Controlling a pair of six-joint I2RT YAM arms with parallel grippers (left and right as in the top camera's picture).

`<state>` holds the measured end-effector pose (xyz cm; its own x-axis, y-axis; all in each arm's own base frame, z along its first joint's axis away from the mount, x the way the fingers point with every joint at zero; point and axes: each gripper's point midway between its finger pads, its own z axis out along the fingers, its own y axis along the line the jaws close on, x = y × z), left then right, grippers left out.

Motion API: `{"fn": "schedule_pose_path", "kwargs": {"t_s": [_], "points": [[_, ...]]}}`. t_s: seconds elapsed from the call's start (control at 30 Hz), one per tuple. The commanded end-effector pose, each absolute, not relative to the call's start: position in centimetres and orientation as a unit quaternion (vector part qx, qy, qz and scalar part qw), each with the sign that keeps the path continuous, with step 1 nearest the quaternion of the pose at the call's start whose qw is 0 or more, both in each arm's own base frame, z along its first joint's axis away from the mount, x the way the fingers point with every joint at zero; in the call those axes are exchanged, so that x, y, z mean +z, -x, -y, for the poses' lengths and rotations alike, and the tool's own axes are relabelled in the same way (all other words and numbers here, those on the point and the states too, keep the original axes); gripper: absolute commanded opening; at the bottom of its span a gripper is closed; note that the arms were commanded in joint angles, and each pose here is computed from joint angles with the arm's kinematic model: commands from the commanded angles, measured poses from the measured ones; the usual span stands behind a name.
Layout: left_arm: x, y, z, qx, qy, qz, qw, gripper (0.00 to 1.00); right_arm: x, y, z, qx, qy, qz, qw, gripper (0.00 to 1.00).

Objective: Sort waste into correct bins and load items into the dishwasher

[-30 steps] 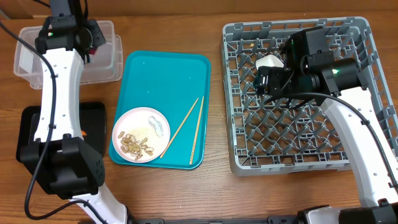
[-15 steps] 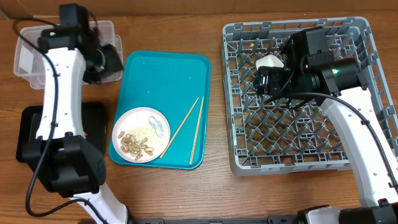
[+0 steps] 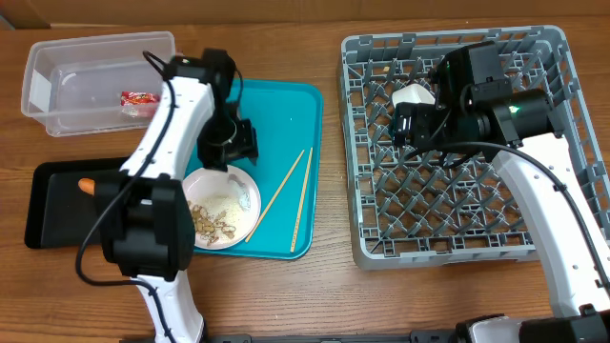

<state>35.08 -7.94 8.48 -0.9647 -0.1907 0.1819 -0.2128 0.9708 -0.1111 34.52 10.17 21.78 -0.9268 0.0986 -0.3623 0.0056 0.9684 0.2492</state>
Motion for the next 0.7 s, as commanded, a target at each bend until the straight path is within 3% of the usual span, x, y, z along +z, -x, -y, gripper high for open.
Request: {"fn": "schedule_pose_path", "kwargs": {"t_s": [0.0,0.33,0.43,0.57,0.67], "points": [[6.6,-33.8,7.0,0.03,-0.146,0.983,0.11,0.62,22.3,-34.4,-10.2,0.12,-0.023,-0.972,0.198,1.0],[3.0,-33.3,6.9,0.031,-0.158,0.982,0.102,0.6,22.3,-34.4,-10.2,0.12,-0.023,-0.972,0.198,1.0],[2.4,-33.2,6.9,0.031,-0.158,0.982,0.101,0.57,22.3,-34.4,-10.1,0.12,-0.023,-0.973,0.198,1.0],[2.3,-33.4,6.9,0.032,-0.158,0.982,0.097,0.45,22.3,-34.5,-10.2,0.12,-0.023,-0.972,0.199,1.0],[2.3,-33.6,6.9,0.033,-0.158,0.983,0.092,0.43,22.3,-34.4,-10.1,0.12,-0.023,-0.973,0.197,1.0]]}}
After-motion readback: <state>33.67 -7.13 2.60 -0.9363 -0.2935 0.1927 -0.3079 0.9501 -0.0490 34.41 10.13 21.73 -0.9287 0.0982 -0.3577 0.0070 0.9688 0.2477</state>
